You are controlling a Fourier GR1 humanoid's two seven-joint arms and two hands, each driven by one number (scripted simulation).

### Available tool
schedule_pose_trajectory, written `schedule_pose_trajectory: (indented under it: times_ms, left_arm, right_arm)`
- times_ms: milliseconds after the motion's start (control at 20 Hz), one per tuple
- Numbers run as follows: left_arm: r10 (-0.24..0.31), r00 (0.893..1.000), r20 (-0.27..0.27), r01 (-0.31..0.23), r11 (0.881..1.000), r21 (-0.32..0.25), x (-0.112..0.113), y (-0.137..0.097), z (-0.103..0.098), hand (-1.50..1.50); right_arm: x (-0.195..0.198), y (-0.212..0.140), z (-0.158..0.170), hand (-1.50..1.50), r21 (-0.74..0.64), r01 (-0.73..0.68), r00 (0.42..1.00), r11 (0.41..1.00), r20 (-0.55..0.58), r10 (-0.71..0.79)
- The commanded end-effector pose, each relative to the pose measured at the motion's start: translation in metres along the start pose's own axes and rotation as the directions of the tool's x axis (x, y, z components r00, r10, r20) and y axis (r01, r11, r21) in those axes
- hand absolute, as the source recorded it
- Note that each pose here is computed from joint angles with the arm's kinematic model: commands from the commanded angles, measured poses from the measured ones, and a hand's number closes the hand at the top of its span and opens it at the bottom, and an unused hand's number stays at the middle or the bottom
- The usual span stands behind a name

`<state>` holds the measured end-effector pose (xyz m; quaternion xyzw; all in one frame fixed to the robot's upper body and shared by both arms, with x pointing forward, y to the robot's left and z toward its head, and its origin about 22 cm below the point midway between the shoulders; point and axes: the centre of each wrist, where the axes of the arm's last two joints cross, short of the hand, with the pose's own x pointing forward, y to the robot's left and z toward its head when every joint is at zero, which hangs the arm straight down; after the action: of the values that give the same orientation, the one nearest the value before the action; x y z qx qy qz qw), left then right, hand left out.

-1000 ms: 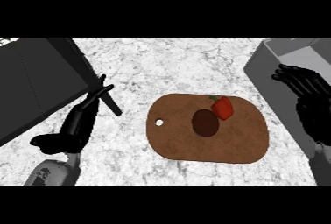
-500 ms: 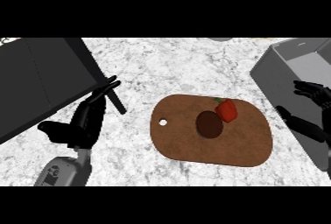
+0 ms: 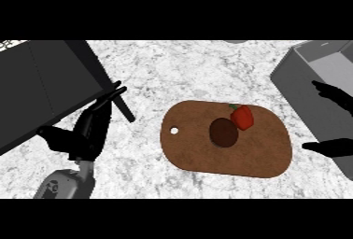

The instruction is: Pick the cupcake from the cutting board and place it in the cardboard box

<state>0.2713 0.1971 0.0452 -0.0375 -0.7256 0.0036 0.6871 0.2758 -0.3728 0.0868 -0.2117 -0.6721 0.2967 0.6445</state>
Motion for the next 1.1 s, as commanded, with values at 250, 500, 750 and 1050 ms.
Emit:
schedule_pose_trajectory:
  times_ms: [250, 500, 750, 1050]
  left_arm:
    - [-0.043, 0.997, -0.057, 0.052, 0.985, 0.166, 0.013, 0.055, 0.0, 0.0]
    - [-0.024, 0.997, -0.079, 0.034, 0.99, 0.138, 0.008, 0.05, 0.004, 0.0]
    - [-0.009, 0.998, -0.07, 0.019, 0.988, 0.154, 0.014, 0.053, 0.003, 0.0]
    - [-0.028, 0.998, -0.06, 0.037, 0.988, 0.148, 0.002, 0.053, 0.007, 0.0]
  right_arm:
    - [0.07, -0.015, -0.017, -1.5, 0.312, -0.045, 0.993, 0.949, -0.087, 0.075]
    - [0.113, 0.011, -0.027, -1.5, 0.335, 0.027, 0.999, 0.942, -0.053, -0.01]
    - [0.124, 0.026, -0.028, -1.5, 0.343, 0.01, 0.996, 0.939, -0.082, 0.019]
    - [0.133, 0.063, -0.031, -1.5, 0.349, 0.003, 0.986, 0.937, -0.159, 0.056]
